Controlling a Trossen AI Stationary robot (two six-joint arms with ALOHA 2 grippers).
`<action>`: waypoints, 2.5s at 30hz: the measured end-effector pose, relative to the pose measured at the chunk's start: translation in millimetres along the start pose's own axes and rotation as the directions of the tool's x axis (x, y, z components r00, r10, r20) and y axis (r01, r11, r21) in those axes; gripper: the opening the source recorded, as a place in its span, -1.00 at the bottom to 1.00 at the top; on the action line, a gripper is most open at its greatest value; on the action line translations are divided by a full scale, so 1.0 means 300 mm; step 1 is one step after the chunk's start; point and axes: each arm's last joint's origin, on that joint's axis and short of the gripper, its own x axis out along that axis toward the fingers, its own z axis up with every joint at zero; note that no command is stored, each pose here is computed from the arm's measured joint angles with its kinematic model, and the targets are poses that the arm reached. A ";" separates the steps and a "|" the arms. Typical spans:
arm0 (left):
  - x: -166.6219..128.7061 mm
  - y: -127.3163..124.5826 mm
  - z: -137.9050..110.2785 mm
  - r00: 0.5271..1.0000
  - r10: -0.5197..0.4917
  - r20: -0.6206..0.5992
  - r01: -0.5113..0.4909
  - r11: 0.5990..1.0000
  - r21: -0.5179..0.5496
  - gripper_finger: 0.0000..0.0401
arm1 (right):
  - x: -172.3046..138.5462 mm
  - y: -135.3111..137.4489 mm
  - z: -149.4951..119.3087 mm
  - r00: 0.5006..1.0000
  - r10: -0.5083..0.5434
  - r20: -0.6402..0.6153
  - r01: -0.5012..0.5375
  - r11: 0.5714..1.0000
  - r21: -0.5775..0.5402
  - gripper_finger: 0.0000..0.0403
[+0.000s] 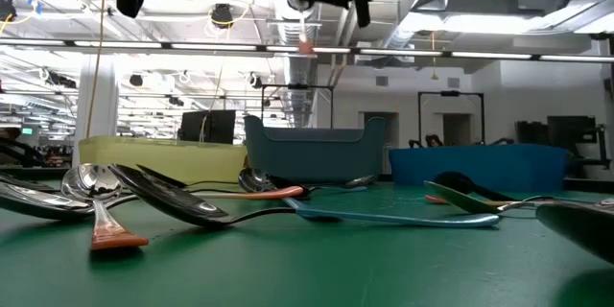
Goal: Sort silverware by color (type)
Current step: Put the orange spoon into the yellow bin
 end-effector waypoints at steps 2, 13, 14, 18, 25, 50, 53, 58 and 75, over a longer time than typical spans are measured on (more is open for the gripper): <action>0.004 -0.005 0.002 1.000 -0.009 0.012 0.009 1.000 0.006 -0.12 | 0.002 -0.018 0.019 0.999 -0.010 0.052 0.010 1.000 0.008 -0.97; 0.126 -0.026 0.000 0.996 -0.094 0.007 0.093 0.993 0.076 -0.12 | 0.007 -0.070 0.037 0.994 -0.052 0.093 0.041 0.992 0.120 -0.97; 0.141 -0.027 -0.003 0.995 -0.099 0.007 0.098 0.992 0.076 -0.12 | 0.006 -0.066 0.038 0.994 -0.048 0.095 0.037 0.992 0.120 -0.97; 0.180 -0.020 -0.016 0.995 -0.095 -0.020 0.096 0.993 0.068 -0.12 | 0.005 -0.061 0.045 0.992 -0.041 0.118 0.027 0.992 0.123 -0.97; 0.118 -0.026 0.031 0.982 -0.186 0.020 0.185 0.982 0.021 -0.12 | 0.069 -0.076 0.098 0.981 -0.107 0.163 0.090 0.990 0.108 -0.97; -0.239 0.030 0.217 0.829 -0.401 0.389 0.434 0.901 0.003 -0.12 | 0.728 -0.272 -0.007 0.942 -0.193 0.276 0.114 0.954 0.277 -0.97; -0.247 0.033 0.219 0.825 -0.403 0.396 0.438 0.899 0.003 -0.12 | 0.756 -0.275 -0.041 0.944 -0.196 0.265 0.115 0.949 0.293 -0.97; -0.248 0.035 0.218 0.827 -0.402 0.393 0.436 0.900 0.003 -0.12 | 0.781 -0.225 -0.057 0.956 -0.178 0.234 0.171 0.984 0.050 -0.97; -0.242 0.045 0.214 0.855 -0.324 0.405 0.363 0.932 -0.021 -0.12 | 0.783 -0.225 -0.056 0.981 -0.078 0.175 0.145 0.900 -0.412 -0.97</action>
